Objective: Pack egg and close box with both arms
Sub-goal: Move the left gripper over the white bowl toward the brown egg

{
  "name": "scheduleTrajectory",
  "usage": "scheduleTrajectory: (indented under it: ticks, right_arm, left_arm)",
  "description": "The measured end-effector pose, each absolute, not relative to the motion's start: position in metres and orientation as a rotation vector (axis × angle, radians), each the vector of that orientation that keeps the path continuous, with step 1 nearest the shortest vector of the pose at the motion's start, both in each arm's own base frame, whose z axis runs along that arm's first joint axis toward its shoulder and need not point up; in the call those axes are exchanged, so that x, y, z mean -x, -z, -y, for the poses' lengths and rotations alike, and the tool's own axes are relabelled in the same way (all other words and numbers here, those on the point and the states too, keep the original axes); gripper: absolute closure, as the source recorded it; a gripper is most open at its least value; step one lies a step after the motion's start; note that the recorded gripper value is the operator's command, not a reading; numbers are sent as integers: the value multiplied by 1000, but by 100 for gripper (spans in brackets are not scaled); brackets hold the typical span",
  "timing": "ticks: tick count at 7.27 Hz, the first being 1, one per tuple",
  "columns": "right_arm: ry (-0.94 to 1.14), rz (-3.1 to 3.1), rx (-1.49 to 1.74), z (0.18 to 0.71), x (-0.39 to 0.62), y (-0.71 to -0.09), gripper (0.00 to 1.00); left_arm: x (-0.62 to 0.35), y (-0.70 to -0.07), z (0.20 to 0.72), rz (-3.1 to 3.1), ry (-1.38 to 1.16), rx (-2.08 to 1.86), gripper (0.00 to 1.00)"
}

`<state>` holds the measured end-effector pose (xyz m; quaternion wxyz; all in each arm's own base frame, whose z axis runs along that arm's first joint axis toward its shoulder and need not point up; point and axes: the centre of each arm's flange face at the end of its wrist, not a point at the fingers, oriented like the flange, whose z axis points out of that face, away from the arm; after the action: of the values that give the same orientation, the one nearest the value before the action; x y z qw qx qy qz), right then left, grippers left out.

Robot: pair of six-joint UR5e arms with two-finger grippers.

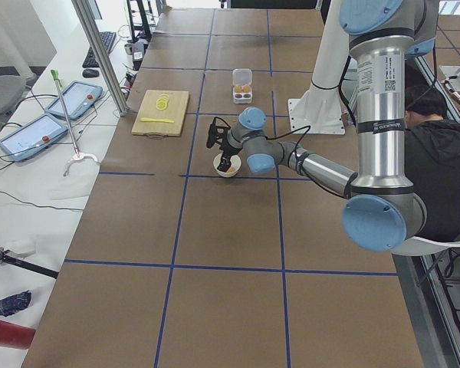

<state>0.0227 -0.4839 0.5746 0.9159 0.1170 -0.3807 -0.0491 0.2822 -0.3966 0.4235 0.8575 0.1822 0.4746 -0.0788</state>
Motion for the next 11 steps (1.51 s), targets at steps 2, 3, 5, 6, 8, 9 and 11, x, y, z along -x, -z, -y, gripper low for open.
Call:
scheduleTrajectory:
  ticks: [2, 3, 5, 6, 8, 9, 11]
  right_arm:
    - [100, 783, -240, 483, -23, -575, 0]
    - [99, 783, -239, 483, -23, -575, 0]
    - [99, 782, -239, 483, -23, -576, 0]
    - [99, 782, -239, 483, -23, -576, 0]
    - [100, 782, -239, 483, -23, -576, 0]
    - [99, 782, -239, 483, -23, -576, 0]
    - [100, 782, -239, 483, -23, -576, 0]
  left_arm:
    - [-332, -405, 402, -914, 209, -334, 14]
    - [-346, -404, 402, -883, 218, -323, 14]
    - [-360, -409, 397, -857, 208, -307, 14]
    - [-367, -411, 392, -853, 195, -298, 14]
    - [-377, -417, 386, -845, 178, -284, 14]
    - [-380, -420, 385, -839, 175, -279, 14]
    - [-384, -425, 385, -831, 171, -272, 14]
